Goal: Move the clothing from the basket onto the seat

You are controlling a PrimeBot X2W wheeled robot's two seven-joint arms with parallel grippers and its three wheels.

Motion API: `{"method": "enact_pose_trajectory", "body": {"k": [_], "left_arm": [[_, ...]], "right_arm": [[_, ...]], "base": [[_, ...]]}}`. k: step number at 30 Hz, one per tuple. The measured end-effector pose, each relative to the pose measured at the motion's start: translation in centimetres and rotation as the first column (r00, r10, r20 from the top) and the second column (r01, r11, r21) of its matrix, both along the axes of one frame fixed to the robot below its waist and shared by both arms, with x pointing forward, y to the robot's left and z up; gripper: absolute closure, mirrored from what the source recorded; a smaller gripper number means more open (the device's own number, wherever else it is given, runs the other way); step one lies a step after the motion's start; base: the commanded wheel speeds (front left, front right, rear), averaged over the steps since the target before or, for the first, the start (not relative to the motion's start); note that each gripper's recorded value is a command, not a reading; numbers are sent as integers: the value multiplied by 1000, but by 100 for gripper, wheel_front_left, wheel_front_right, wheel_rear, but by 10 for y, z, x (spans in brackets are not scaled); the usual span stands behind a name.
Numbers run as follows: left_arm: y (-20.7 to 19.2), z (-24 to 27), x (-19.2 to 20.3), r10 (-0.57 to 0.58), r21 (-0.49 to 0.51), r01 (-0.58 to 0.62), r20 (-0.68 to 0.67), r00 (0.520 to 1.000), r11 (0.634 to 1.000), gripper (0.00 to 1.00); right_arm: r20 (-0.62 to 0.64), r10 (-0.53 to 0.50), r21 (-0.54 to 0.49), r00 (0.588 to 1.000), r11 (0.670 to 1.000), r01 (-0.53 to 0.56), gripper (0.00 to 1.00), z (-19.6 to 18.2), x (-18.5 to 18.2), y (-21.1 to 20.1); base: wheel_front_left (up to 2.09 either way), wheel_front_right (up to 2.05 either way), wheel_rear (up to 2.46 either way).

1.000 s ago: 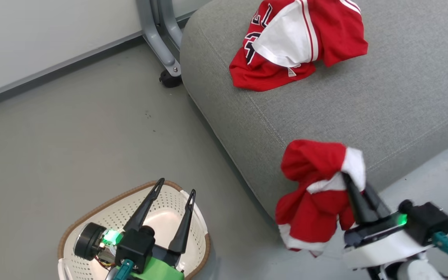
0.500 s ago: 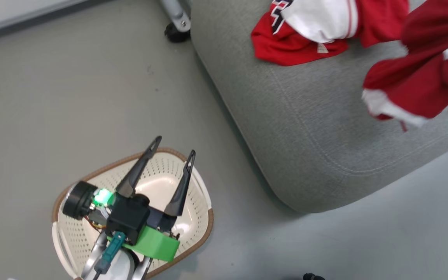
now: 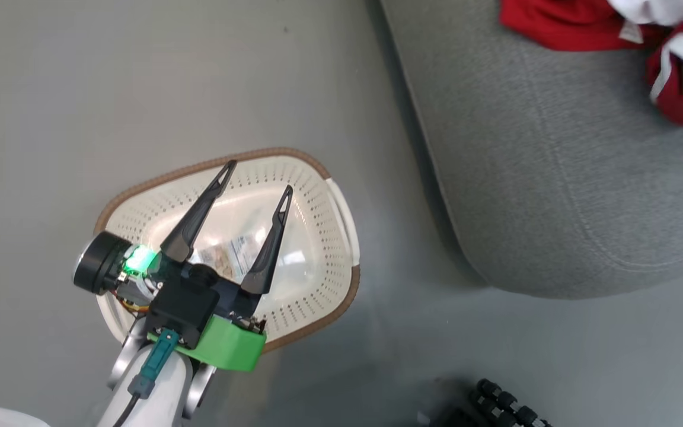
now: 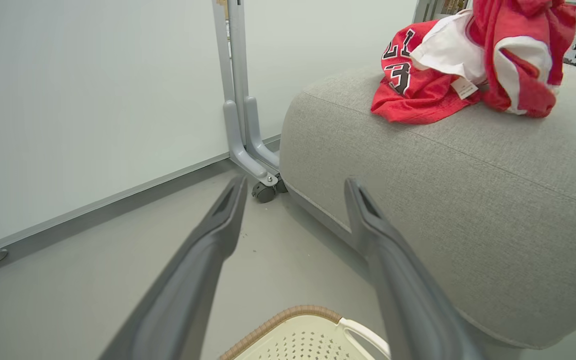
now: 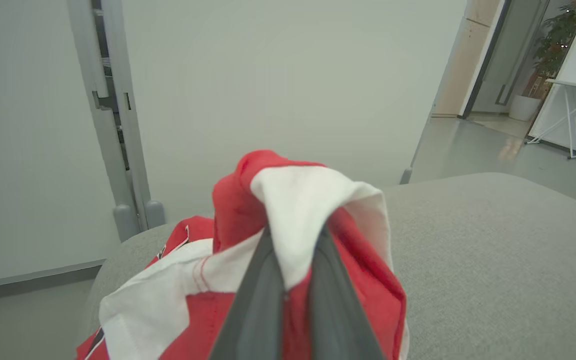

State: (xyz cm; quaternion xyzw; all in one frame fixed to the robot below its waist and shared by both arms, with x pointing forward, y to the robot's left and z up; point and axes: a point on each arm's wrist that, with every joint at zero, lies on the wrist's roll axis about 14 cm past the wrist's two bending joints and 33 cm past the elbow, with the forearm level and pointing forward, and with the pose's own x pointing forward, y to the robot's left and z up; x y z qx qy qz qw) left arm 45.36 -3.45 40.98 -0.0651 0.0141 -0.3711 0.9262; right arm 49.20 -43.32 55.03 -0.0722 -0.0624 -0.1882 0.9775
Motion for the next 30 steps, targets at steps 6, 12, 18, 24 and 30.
{"method": "enact_pose_trajectory", "body": {"k": [6, 12, 18, 24, 30], "left_arm": [[15, -24, 10, 44, 21, -43, -39, 998, 999, 0], [32, -41, 10, 90, 54, -86, -75, 993, 995, 0], [35, -35, 8, 107, 59, -102, -71, 992, 993, 0], [31, -18, 5, 107, 56, -104, -45, 993, 993, 0], [33, 11, -2, 158, 33, -158, -19, 987, 987, 0]], "right_arm": [[-172, -50, 95, 984, 993, 67, 100, -84, 27, -8], [-245, -29, 164, 969, 984, 71, 73, -134, 43, 8], [-119, -56, 165, 991, 983, 76, 0, -103, 48, 8], [-82, -64, 153, 995, 985, 76, 0, -85, 20, 14], [-49, -43, 155, 998, 987, 50, 0, -66, -14, 29]], "base": [[0, 0, 0], [0, 0, 0], [0, 0, 0], [0, 0, 0], [0, 0, 0]]}}
